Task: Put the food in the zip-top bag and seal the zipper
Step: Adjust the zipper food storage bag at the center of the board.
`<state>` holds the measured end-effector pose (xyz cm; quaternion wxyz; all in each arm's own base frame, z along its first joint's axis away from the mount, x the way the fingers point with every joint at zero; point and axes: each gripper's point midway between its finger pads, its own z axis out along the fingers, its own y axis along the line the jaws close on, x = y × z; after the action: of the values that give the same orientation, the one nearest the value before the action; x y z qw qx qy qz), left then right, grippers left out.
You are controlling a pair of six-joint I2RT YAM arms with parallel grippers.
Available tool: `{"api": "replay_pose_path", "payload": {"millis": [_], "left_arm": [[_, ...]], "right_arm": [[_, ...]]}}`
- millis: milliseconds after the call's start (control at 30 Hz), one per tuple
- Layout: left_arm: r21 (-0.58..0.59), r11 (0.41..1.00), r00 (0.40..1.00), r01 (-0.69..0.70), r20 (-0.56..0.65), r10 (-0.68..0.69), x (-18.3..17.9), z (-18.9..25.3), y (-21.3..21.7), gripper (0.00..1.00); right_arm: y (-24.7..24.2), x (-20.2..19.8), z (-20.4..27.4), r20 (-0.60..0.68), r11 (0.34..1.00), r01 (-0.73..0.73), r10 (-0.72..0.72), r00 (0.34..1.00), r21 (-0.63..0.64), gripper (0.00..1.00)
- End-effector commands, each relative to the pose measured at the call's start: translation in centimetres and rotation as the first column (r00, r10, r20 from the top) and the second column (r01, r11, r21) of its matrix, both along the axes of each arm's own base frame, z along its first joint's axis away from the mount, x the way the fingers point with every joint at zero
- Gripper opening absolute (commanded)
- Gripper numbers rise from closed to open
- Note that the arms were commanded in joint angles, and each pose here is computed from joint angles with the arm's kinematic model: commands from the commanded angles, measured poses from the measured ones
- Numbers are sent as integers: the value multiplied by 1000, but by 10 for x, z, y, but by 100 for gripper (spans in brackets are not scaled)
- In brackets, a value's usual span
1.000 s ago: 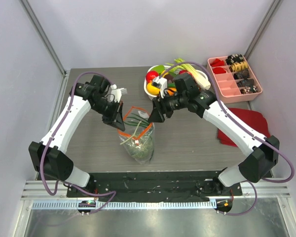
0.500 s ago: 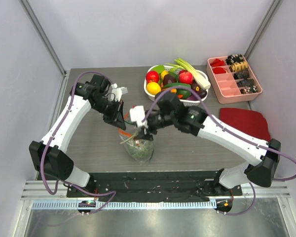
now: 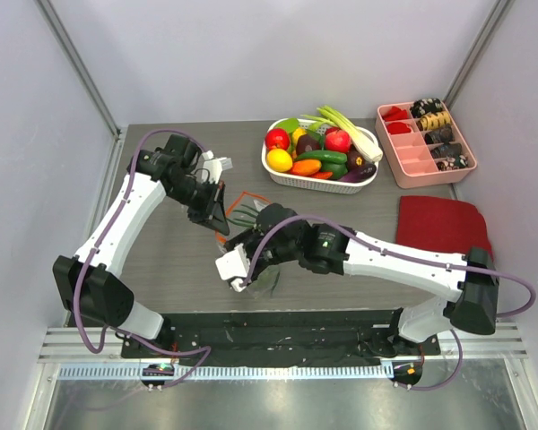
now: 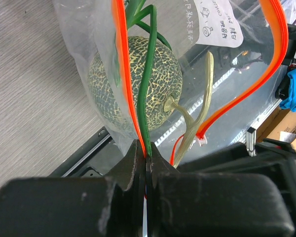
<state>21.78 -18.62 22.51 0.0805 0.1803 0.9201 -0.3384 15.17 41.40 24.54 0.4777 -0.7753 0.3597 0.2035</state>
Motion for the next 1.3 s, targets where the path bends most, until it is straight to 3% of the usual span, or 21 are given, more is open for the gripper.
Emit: {"api": "replay_pose_path", "payload": {"millis": [0, 133, 333, 500, 633, 867, 1000, 1133, 1200, 1267], "left_arm": [[-51, 999, 999, 8, 47, -5, 0, 15, -6, 0], [-59, 998, 999, 14, 46, -12, -1, 16, -7, 0], [-63, 998, 999, 24, 49, -21, -3, 16, -7, 0], [-63, 997, 997, 37, 65, -33, -4, 16, -5, 0], [-72, 996, 994, 49, 97, -41, -6, 17, -5, 0], [-76, 995, 987, 68, 153, -56, -7, 16, -3, 0], [-77, 994, 984, 74, 170, -60, -6, 17, -3, 0], [-99, 992, 981, 84, 185, -65, -6, 24, -6, 0], [-104, 991, 979, 83, 196, -61, -4, 28, -7, 0], [-106, 991, 978, 81, 202, -58, -4, 32, -8, 0]], "right_arm": [[8, 16, 5, 179, 999, 18, -23, 984, 26, 51], [10, 22, 4, 210, 999, 46, -51, 976, 30, 37], [9, 45, 12, 236, 982, 173, -186, 954, 72, 26], [0, 47, 25, 154, 960, 257, -272, 950, 115, 1], [-15, 57, 30, -14, 915, 382, -383, 923, 132, 1], [-38, 66, 25, -352, 806, 584, -523, 776, 91, 1], [-45, 86, 31, -473, 733, 676, -569, 673, 80, 1], [-36, 94, 15, -506, 727, 687, -599, 621, -18, 1], [-25, 83, 21, -537, 781, 623, -543, 645, -41, 27], [-28, 78, 18, -537, 786, 611, -558, 632, -98, 47]]}}
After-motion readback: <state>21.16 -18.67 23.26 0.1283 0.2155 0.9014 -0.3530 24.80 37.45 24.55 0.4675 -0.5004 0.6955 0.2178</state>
